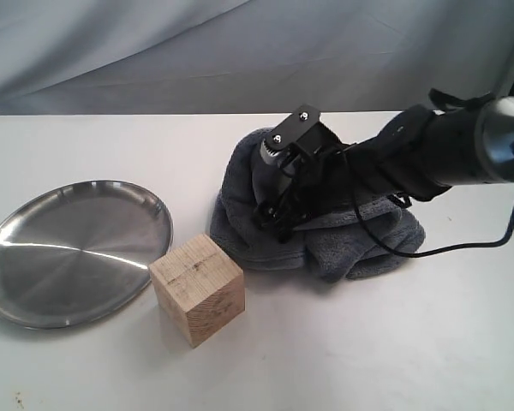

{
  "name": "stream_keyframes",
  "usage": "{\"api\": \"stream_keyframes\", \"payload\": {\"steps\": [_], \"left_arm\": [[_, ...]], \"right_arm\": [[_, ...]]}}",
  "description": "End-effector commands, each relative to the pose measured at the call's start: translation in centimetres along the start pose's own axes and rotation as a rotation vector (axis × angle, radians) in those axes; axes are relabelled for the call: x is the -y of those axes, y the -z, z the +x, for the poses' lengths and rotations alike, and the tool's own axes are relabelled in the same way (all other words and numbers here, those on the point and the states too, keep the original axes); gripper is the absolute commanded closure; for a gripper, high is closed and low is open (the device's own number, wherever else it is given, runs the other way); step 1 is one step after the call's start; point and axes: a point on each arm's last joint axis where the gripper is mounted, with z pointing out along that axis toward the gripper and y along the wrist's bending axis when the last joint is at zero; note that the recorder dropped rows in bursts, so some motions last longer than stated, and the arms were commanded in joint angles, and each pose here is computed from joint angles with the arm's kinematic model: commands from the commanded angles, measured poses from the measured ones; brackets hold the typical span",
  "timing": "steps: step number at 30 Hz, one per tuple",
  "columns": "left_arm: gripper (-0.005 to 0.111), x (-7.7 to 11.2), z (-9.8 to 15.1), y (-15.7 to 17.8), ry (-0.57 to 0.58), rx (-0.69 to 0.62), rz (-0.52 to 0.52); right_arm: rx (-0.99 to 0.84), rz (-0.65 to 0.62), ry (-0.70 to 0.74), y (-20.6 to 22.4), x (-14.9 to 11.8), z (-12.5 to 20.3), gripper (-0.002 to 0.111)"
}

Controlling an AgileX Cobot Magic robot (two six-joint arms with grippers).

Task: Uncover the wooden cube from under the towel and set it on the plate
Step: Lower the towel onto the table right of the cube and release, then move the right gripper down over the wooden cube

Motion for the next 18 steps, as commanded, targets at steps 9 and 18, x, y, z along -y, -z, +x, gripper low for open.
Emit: {"api": "stream_keyframes", "payload": {"steps": [9, 18], "left_arm": [[0.107, 0.0, -0.1, 0.0, 0.006, 0.017, -0.003], [0.107, 0.0, -0.1, 0.0, 0.003, 0.017, -0.003]], "right_arm": [[0.228, -0.161, 0.068, 11.6, -2.4, -5.7, 0.005], [0.141, -0.395, 0.121, 13.9, -4.8, -4.9, 0.013]]}}
